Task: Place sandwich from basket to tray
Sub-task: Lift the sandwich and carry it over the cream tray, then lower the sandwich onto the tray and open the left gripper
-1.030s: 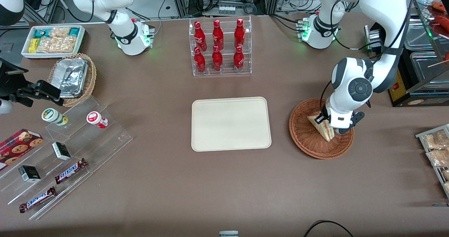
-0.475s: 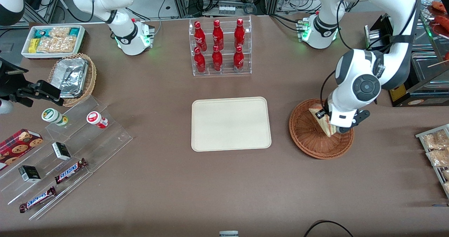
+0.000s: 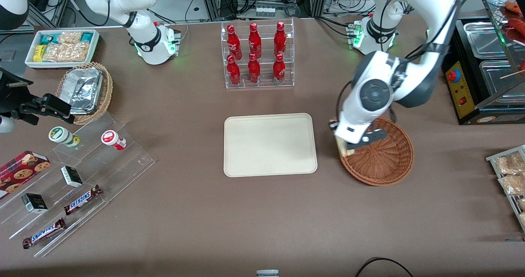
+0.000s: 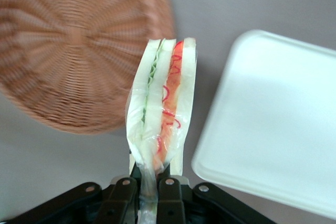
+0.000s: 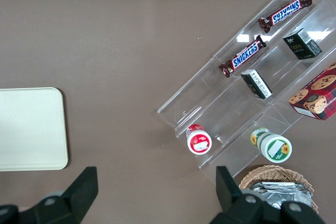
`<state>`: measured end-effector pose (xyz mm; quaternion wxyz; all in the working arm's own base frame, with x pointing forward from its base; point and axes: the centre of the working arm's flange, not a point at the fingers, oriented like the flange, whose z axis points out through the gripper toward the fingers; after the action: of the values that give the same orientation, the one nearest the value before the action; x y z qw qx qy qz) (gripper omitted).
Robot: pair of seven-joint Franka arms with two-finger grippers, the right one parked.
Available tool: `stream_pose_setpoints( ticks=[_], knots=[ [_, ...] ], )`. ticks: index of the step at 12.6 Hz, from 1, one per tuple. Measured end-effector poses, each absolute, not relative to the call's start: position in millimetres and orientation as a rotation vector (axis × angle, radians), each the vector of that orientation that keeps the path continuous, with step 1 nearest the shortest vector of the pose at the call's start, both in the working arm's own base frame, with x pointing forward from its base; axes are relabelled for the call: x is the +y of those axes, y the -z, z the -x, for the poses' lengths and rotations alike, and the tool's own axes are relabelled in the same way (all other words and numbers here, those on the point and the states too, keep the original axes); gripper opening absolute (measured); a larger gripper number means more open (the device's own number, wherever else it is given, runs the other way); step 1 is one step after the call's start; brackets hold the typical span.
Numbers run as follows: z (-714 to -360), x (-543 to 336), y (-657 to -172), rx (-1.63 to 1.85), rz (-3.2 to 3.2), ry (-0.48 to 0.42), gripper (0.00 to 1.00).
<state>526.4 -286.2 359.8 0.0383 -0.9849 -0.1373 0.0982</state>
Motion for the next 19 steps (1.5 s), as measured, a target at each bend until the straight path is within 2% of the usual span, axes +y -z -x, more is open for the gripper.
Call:
stream_pose_setpoints(
  ticks=[3,9,19],
  knots=[
    [-525.0,-352.7,-352.8,-0.299,3.089,-0.337,0.13],
    [-504.7,-467.5,-312.6,-0.366,3.029,-0.207,0.13],
    [-513.2,-501.1,-256.2,-0.389,3.019,-0.249,0.13]
  ],
)
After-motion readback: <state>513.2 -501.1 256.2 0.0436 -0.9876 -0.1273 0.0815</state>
